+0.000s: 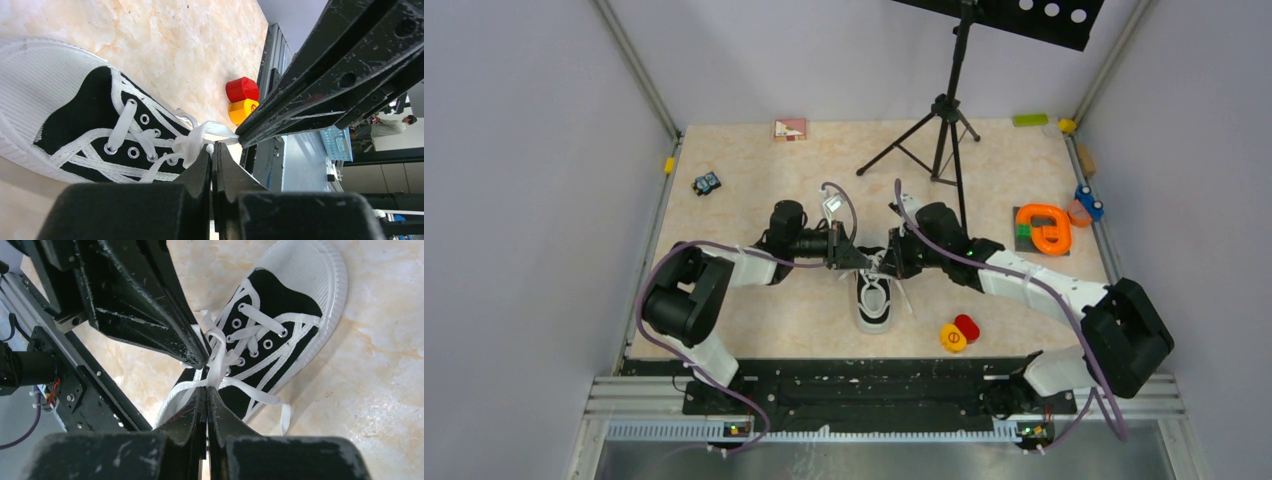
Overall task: Tie the shoes
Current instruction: Cross the shoelace with the shoelace.
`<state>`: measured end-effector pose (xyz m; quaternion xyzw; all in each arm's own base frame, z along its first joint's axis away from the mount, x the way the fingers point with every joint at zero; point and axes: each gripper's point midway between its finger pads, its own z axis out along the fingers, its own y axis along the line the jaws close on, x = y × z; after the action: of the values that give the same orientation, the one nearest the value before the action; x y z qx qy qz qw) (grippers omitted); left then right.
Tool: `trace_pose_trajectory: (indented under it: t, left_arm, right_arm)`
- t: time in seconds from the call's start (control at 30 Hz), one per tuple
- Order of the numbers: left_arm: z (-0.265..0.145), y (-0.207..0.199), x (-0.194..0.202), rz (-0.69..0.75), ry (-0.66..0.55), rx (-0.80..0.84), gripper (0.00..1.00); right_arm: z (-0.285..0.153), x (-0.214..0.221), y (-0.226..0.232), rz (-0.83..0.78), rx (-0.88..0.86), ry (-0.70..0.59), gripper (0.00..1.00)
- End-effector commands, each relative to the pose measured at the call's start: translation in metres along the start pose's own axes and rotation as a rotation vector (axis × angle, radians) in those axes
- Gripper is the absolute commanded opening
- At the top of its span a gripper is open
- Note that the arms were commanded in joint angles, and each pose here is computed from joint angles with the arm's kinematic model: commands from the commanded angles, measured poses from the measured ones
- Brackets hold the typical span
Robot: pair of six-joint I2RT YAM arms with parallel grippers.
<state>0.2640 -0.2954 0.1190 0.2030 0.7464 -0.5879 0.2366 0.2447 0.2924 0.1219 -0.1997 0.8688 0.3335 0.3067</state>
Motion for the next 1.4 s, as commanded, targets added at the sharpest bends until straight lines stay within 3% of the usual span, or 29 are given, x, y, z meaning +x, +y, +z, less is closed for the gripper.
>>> trace_pose_trajectory:
  t: [0.0,0.43,0.6,0.73,1.23,1.3,1.37]
  left_arm:
    - [-0.003,-0.018,-0.013,0.054,-0.014,0.057,0.0]
    - [-0.009,-0.03,-0.014,0.078,-0.063,0.075,0.0]
    - [-0.009,-0.027,-0.011,0.068,-0.065,0.064,0.0]
    - [-0.009,-0.026,-0.01,0.064,-0.06,0.068,0.0]
    - [-0.008,-0.027,-0.012,0.064,-0.061,0.075,0.0]
    - [-0.008,-0.028,-0.012,0.065,-0.06,0.076,0.0]
    - [-0.008,-0.028,-0.012,0.067,-0.062,0.076,0.0]
  right_arm:
    - [-0.01,-0.012,0.008,-0.08,0.004,-0.076,0.0]
    - [-0.002,-0.002,-0.013,-0.067,0.092,-0.032,0.0]
    - [0.007,-0.017,-0.019,0.075,0.098,-0.048,0.28]
    - [0.021,-0.027,-0.022,0.123,0.115,-0.033,0.31]
    - [0.043,-0.023,-0.041,0.136,0.159,0.021,0.33]
    - [0.042,-0.024,-0.04,0.134,0.157,0.018,0.29]
    - [0.04,-0.028,-0.04,0.13,0.162,0.003,0.18]
